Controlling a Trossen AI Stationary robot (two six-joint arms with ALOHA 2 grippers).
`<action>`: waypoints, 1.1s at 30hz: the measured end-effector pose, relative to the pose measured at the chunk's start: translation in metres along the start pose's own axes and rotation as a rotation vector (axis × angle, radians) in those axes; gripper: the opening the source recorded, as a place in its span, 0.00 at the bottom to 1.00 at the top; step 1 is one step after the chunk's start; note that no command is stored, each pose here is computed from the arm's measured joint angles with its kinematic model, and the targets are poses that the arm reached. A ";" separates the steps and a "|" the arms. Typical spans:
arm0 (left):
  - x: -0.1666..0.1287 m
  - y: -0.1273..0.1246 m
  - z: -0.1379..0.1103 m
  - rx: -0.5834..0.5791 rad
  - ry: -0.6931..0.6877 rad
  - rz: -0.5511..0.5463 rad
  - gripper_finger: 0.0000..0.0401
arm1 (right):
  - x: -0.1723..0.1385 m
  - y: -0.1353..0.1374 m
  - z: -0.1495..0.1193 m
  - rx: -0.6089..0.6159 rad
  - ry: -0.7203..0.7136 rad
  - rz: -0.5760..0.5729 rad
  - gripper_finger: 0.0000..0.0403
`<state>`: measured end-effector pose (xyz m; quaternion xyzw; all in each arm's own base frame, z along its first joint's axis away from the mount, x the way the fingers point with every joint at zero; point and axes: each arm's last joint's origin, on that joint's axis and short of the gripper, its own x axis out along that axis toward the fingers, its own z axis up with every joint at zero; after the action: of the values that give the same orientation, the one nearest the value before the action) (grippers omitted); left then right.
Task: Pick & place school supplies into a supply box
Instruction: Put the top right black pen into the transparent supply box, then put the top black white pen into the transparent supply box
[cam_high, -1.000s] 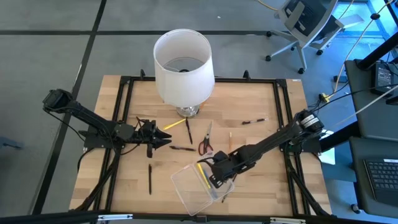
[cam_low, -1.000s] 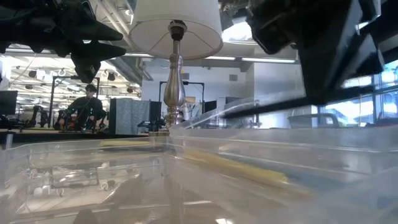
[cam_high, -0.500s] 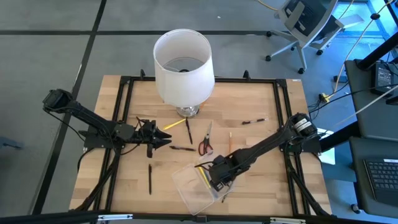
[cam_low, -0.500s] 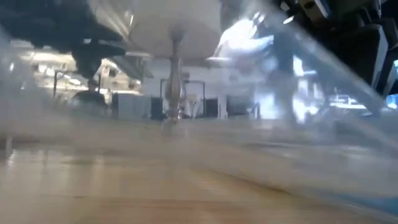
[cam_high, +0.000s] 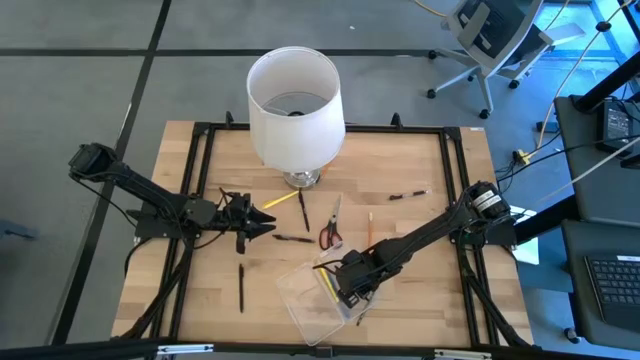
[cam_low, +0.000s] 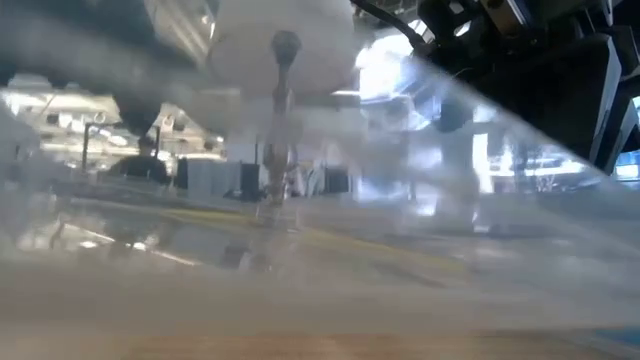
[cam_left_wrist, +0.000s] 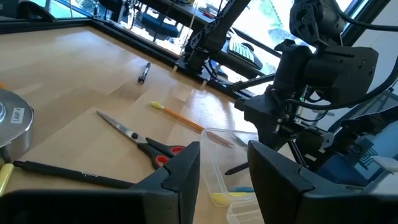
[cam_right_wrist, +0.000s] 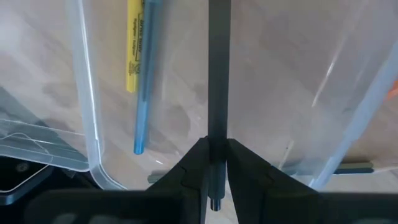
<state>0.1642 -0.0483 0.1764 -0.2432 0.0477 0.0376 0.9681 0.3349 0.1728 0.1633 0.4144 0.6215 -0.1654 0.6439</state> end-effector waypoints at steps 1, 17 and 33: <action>0.000 0.000 0.000 0.000 0.000 0.000 0.32 | 0.000 0.000 0.000 0.000 0.000 0.000 0.14; 0.000 0.000 0.000 0.000 0.000 0.000 0.32 | 0.000 0.000 0.001 -0.005 -0.008 -0.002 0.14; 0.000 0.000 0.000 0.000 0.000 0.000 0.32 | -0.020 0.000 0.005 -0.008 -0.005 0.052 0.35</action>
<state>0.1642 -0.0483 0.1764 -0.2432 0.0478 0.0378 0.9681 0.3355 0.1630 0.1815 0.4273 0.6096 -0.1470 0.6513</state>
